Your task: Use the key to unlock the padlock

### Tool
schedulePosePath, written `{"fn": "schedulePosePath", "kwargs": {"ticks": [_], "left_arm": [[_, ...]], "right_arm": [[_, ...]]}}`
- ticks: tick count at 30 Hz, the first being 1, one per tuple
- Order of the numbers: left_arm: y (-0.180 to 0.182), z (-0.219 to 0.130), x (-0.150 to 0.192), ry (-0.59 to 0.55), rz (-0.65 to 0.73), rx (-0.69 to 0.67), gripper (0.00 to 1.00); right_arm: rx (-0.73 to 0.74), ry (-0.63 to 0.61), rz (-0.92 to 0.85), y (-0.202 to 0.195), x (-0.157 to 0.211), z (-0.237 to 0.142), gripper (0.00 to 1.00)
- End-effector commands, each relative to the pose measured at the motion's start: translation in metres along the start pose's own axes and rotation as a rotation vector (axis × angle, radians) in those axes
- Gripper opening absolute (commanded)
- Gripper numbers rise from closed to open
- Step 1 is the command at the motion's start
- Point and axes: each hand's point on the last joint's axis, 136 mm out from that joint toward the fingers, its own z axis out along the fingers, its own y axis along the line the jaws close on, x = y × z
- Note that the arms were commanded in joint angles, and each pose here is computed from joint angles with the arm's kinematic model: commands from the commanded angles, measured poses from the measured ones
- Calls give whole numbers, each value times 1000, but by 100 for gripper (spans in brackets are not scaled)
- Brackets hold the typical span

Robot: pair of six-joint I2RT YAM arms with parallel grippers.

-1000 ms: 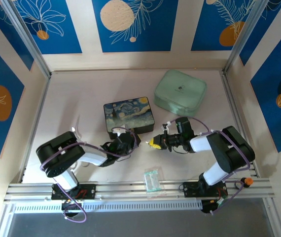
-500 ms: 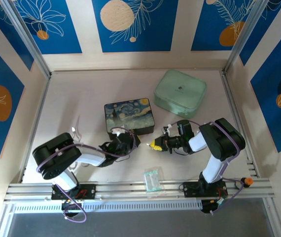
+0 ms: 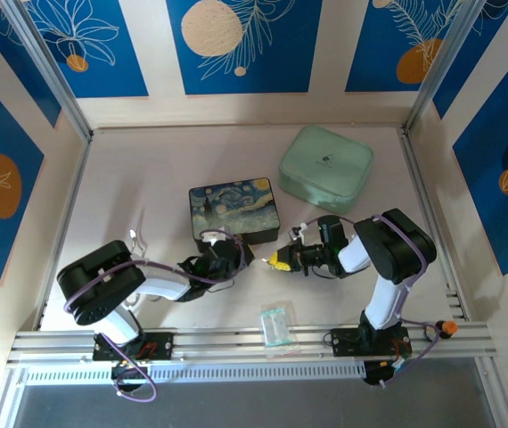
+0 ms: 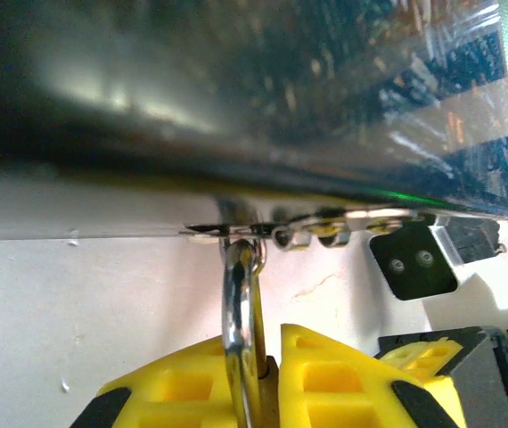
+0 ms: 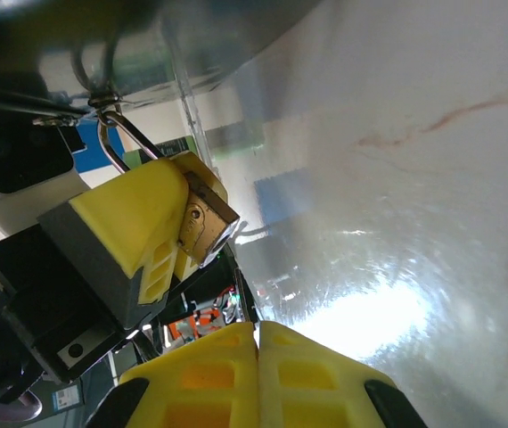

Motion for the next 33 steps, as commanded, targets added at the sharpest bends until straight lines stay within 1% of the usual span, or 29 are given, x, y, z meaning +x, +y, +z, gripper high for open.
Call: {"fn": "schedulePosePath", "kwargs": {"ticks": [1,9,15,21,33], "left_arm": [[-27,-2,-1,22,-81,118,0],[-29,-2,-1,25,-106,125,0],[-28,-1,0,29,-100,118,0],[-29,0,0,30,-108,118,0],[-29,1,-2,22,-123,103,0]], "right_arm": [[7,27,32,-5,6,8,0],[-20,29,38,-8,6,13,0],[-22,24,38,-11,8,13,0],[-44,37,23,-5,13,18,0],[-57,6,37,-6,8,12,0]]}}
